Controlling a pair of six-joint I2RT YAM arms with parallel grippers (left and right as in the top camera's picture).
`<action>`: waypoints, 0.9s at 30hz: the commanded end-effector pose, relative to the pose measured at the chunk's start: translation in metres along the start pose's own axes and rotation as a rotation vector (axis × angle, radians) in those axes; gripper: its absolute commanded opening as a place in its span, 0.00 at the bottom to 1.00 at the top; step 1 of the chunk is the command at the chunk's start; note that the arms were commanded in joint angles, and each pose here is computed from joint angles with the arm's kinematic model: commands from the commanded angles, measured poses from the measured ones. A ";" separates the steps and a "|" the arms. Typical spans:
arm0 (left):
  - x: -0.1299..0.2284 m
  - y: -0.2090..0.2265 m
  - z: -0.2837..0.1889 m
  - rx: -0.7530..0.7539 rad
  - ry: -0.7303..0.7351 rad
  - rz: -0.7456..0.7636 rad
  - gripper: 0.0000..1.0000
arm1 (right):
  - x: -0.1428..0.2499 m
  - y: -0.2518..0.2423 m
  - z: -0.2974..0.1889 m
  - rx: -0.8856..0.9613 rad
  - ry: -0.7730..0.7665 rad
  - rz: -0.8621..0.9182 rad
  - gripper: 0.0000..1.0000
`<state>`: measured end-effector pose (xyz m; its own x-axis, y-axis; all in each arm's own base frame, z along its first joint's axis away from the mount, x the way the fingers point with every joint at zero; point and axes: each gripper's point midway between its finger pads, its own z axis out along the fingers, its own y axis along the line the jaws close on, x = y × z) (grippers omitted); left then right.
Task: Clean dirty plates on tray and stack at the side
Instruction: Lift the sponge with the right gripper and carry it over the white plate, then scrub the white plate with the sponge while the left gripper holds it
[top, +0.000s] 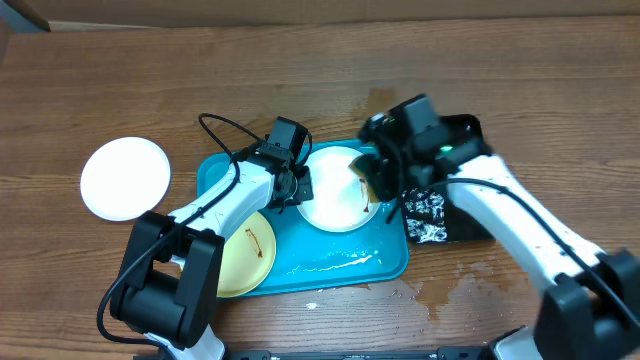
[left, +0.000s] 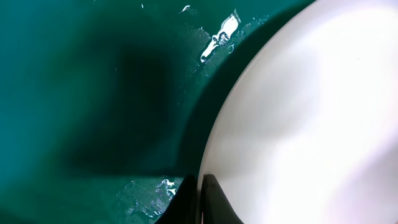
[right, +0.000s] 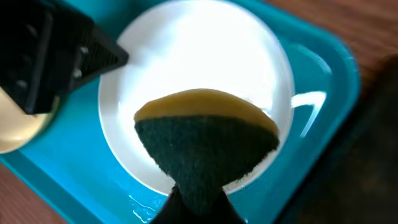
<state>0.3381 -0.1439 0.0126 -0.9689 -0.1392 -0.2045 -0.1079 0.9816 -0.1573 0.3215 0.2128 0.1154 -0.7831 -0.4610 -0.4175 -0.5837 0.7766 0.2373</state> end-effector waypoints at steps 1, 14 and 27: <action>0.005 0.003 0.003 -0.010 0.012 0.032 0.04 | 0.013 -0.002 0.031 0.054 0.080 -0.021 0.04; 0.005 0.001 0.003 0.000 0.013 0.032 0.04 | 0.011 0.008 0.065 0.033 0.093 -0.059 0.05; 0.006 0.001 0.003 0.001 0.015 0.032 0.04 | 0.018 0.008 0.067 0.041 0.115 -0.054 0.64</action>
<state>0.3376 -0.1450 0.0123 -0.9698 -0.1362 -0.2022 -0.1038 0.9811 -0.1631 0.3180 0.2394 0.0527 -0.7745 -0.5441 -0.3227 -0.6157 0.7655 0.1871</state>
